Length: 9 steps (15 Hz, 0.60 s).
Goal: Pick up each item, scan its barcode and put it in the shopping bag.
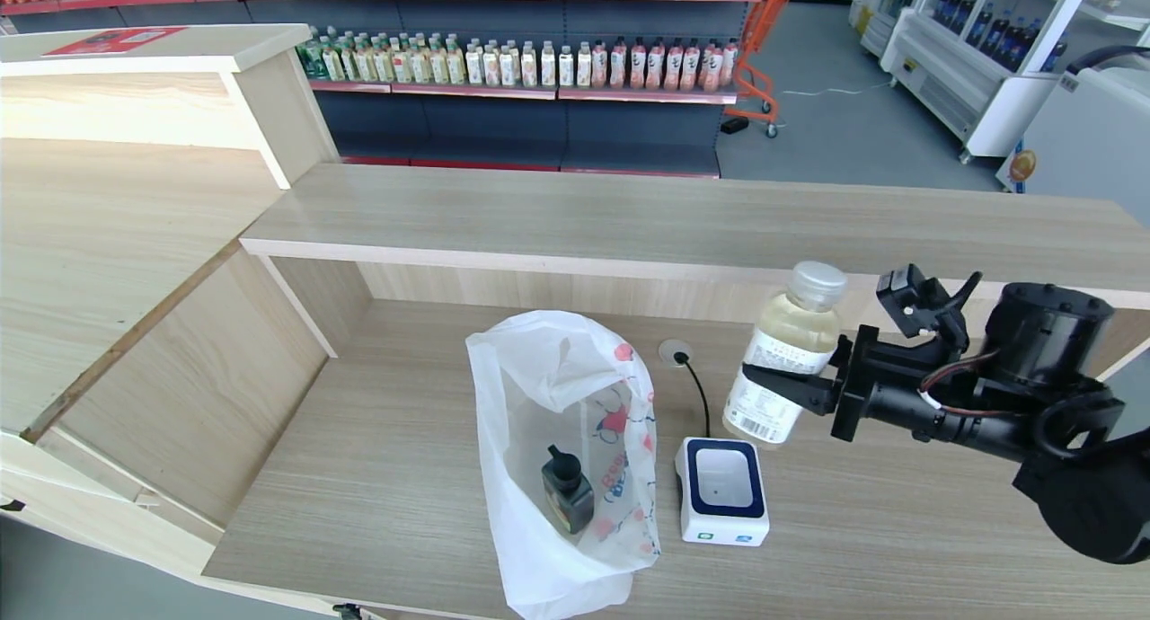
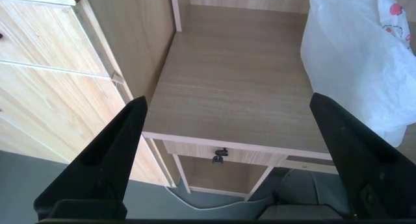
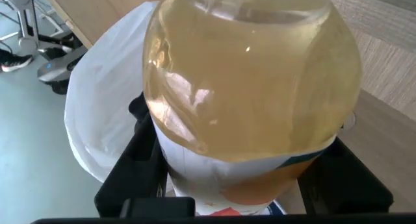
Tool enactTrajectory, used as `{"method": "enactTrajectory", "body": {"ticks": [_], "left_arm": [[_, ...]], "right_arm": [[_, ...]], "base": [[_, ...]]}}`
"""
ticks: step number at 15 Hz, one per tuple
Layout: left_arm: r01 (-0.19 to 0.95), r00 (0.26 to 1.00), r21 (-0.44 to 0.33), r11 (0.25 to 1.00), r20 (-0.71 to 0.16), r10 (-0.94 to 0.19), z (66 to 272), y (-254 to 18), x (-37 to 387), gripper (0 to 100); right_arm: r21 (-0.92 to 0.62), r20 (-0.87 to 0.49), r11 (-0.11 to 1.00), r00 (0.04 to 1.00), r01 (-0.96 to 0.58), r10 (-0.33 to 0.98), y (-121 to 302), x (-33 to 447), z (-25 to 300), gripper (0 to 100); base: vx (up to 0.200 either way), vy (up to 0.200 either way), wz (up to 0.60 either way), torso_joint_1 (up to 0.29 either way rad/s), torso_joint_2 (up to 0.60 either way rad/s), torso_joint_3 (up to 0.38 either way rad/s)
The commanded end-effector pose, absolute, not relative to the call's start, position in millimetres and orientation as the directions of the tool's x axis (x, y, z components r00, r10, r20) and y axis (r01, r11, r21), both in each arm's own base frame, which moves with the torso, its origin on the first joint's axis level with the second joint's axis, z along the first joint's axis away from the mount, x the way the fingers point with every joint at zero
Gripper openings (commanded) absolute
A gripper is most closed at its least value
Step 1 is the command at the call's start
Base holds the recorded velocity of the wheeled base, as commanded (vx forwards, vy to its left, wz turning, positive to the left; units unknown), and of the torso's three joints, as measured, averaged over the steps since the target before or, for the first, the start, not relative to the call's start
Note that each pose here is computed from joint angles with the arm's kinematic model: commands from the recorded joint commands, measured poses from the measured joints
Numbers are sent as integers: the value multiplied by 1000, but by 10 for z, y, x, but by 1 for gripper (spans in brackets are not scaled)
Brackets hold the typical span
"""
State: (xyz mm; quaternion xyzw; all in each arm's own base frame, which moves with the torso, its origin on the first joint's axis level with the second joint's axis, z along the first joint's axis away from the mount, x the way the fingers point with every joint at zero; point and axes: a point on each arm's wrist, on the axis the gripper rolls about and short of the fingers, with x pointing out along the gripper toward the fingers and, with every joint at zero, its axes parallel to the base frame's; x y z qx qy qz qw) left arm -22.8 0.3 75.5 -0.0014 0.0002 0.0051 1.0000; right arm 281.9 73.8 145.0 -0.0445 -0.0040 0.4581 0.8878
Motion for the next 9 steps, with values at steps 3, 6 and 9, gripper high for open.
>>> {"method": "enactTrajectory", "body": {"ticks": [3,6,9], "left_arm": [[-11,1000,-3,1000,0,11,755,3,-228,100],[-11,1000,-3,1000,0,11,755,3,-228,100],[-11,1000,-3,1000,0,11,755,3,-228,100]], "right_arm": [[18,-17,612,611,-791,791,836,2667,1516,0],[22,-23,614,614,-789,789,837,2672,1493,0],[22,-21,620,620,-784,784,805,2618,1514,0]], "base": [[0,0,0,0,0,0],[0,0,0,0,0,0],[0,0,0,0,0,0]]}}
